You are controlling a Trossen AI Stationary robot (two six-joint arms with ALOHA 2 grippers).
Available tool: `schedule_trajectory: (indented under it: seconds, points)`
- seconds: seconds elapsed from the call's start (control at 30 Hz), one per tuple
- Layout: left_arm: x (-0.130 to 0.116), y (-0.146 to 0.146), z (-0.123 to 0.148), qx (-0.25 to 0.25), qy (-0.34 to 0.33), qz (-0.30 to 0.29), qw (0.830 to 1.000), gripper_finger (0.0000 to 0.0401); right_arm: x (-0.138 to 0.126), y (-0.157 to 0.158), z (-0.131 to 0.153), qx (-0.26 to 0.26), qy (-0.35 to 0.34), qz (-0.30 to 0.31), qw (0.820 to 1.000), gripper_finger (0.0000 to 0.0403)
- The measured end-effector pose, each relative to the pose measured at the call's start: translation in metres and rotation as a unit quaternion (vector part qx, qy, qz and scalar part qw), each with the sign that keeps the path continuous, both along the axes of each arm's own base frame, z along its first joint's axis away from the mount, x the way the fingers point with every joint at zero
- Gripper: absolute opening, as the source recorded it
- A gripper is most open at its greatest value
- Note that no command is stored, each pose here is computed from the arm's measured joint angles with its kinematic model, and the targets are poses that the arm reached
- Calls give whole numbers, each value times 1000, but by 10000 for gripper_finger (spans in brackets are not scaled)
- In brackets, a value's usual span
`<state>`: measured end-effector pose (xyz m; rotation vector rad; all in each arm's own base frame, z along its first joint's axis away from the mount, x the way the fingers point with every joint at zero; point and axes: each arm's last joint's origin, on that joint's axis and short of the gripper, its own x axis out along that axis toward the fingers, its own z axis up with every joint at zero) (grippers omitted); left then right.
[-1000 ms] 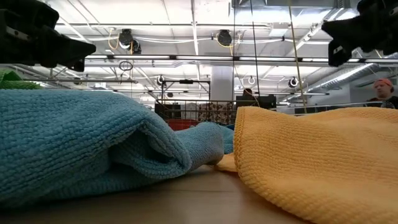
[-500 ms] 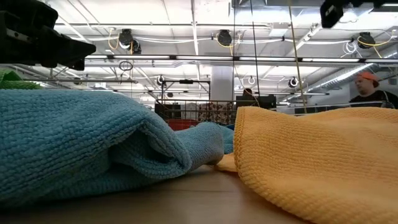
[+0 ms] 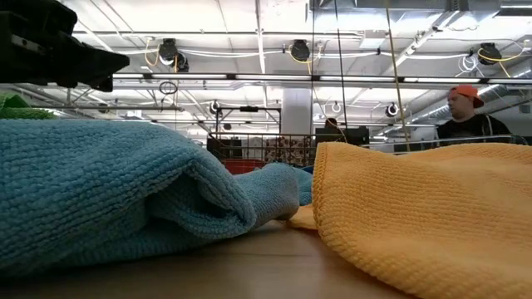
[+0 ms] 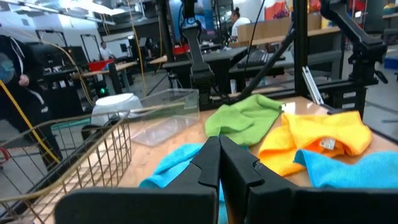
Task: Sort microfiber towel by color & place in baskets
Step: Put the right green towel into the right transparent bin
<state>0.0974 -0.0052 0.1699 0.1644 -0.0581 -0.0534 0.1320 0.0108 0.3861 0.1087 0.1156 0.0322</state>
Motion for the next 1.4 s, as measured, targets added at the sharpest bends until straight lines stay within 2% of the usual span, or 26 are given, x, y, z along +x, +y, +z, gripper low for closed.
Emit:
schedule_trajectory:
  seconds: [0.27, 0.57, 0.7, 0.87, 0.97, 1.1, 1.27, 1.4]
  points:
    - [0, 0, 3, -2, -14, 4, 1000, 6, 8, 1, 3, 32, 34, -6, 999, 0]
    - [0, 0, 6, -9, -31, 7, 999, 6, 23, 2, -12, 4, 100, -3, 995, 0]
    - [-5, 1, 26, -63, -130, -4, 990, 6, 28, 3, -14, 3, 109, -2, 994, 0]
    - [-13, 1, 53, -58, -164, -5, 985, 6, 34, 3, -18, 1, 121, -2, 993, 0]
    - [-14, 1, 67, -49, -149, 0, 988, 6, 37, 4, -26, 0, 134, -2, 991, 0]
    - [-18, 2, 99, -47, -149, 5, 988, 6, 41, 4, -44, -1, 150, -2, 989, 0]
    - [-14, 2, 136, -45, -114, 13, 992, 6, 46, 5, -67, 3, 160, -3, 987, 0]
    - [-1, 2, 156, -33, -56, 37, 997, 6, 50, 5, -84, 10, 163, -5, 987, 0]
